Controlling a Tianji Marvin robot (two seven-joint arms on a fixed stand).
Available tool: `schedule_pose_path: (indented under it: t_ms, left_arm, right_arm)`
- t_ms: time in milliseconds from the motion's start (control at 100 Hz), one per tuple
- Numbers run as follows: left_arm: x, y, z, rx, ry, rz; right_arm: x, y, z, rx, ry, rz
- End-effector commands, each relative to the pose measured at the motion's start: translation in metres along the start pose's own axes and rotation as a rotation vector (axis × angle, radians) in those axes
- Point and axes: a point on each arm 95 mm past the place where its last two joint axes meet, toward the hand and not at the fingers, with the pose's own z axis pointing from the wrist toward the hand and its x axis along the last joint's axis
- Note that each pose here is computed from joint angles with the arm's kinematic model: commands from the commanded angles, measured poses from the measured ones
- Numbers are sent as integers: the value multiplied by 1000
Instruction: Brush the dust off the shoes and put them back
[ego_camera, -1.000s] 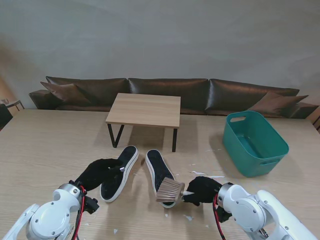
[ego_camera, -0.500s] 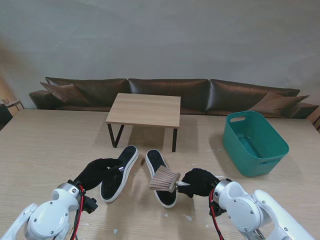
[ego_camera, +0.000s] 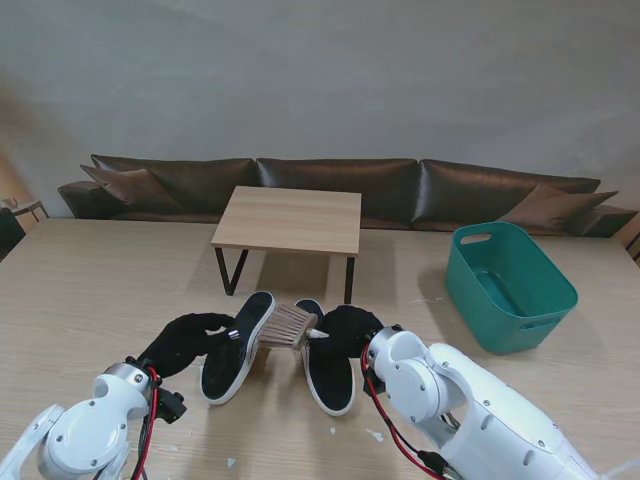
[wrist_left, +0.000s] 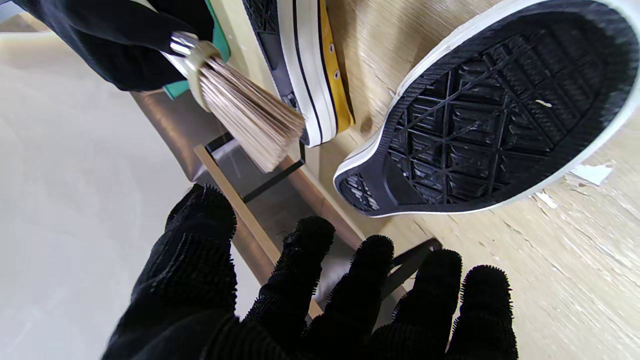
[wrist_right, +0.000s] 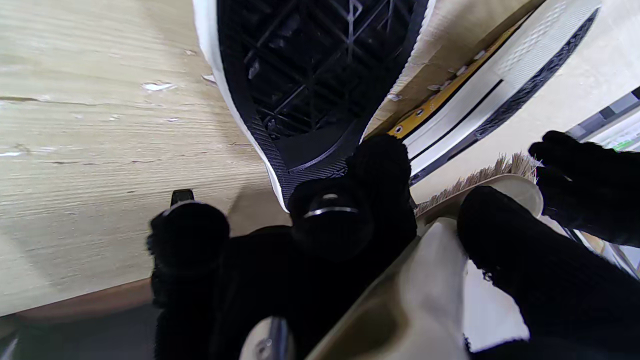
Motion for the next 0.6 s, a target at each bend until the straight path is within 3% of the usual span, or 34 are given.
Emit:
schedule_pose_path:
  t_ms: [0, 590]
  left_arm:
    - [2, 1, -2, -19, 6, 3]
    - [3, 3, -3, -21, -9, -1]
  right_arm:
    - [7, 4, 9, -3, 5, 12]
    - [18, 13, 68, -42, -109, -27]
